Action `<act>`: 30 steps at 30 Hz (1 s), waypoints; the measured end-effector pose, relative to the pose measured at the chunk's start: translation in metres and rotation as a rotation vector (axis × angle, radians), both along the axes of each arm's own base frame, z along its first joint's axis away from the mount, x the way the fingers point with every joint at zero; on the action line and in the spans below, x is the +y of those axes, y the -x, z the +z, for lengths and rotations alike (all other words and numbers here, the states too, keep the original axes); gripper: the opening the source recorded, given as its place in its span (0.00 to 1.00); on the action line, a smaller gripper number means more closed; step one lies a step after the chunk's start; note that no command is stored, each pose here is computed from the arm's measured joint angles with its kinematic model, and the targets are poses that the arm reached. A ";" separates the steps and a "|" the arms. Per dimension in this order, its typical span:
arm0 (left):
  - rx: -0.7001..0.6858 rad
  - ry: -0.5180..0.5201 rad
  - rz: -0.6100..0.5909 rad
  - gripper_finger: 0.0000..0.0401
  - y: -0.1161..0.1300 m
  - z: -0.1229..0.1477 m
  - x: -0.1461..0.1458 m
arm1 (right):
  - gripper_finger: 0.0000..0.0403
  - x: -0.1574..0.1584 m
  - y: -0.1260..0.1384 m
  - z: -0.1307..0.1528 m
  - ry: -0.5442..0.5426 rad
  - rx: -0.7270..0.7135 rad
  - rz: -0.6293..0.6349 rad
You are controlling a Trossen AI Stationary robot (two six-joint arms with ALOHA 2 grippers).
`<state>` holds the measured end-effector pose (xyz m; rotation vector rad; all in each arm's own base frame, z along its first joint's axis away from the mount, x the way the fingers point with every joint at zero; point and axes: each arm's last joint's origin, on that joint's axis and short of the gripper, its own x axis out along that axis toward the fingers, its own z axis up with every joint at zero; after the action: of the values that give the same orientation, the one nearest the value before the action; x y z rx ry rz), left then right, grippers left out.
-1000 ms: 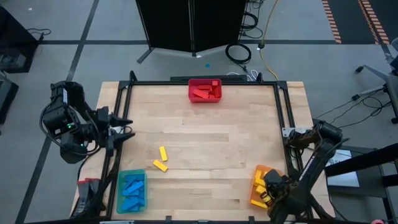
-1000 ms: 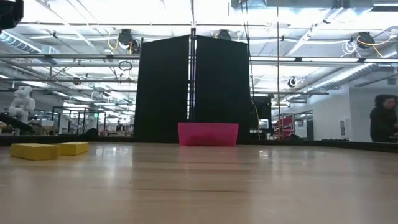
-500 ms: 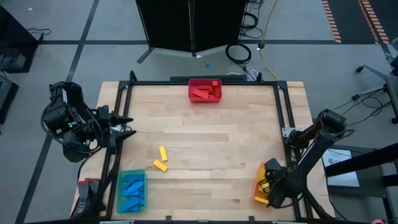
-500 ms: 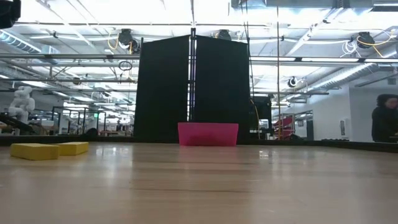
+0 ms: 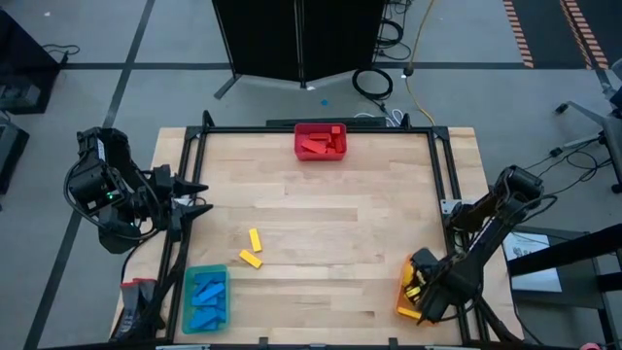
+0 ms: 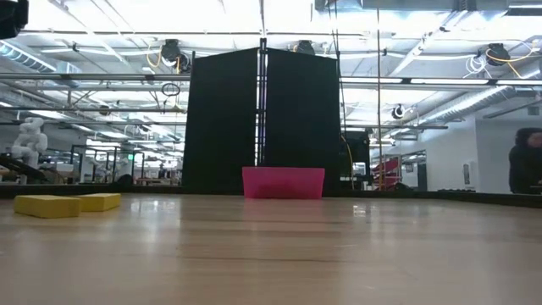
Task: Sort blocks
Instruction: Put the yellow block into the orange bin
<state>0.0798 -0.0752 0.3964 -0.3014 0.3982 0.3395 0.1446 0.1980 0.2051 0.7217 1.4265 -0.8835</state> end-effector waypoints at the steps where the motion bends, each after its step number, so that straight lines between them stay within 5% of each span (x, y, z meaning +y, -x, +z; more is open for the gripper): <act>1: 0.001 -0.002 0.000 0.66 0.000 0.000 0.000 | 0.66 0.001 -0.001 0.000 -0.011 -0.007 0.008; 5: 0.008 -0.014 -0.003 0.66 0.000 0.000 0.001 | 0.69 0.006 -0.008 0.010 -0.047 -0.059 0.016; 11: 0.019 -0.027 -0.004 0.66 0.001 -0.001 0.002 | 0.64 0.007 -0.042 0.064 -0.016 -0.347 0.064; 18: 0.017 -0.022 -0.002 0.66 0.001 -0.001 0.001 | 0.58 -0.045 -0.116 0.114 0.133 -0.669 0.138; 23: 0.015 -0.019 -0.001 0.66 0.001 -0.001 0.001 | 0.54 -0.093 -0.183 0.115 0.211 -0.868 0.201; 30: 0.010 -0.001 0.011 0.66 0.001 -0.001 0.002 | 0.48 -0.126 -0.273 0.076 0.106 -1.094 0.286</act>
<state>0.0786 -0.0735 0.3952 -0.3014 0.4060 0.3518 0.4174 0.0717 0.2812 0.7184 0.4706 -0.2257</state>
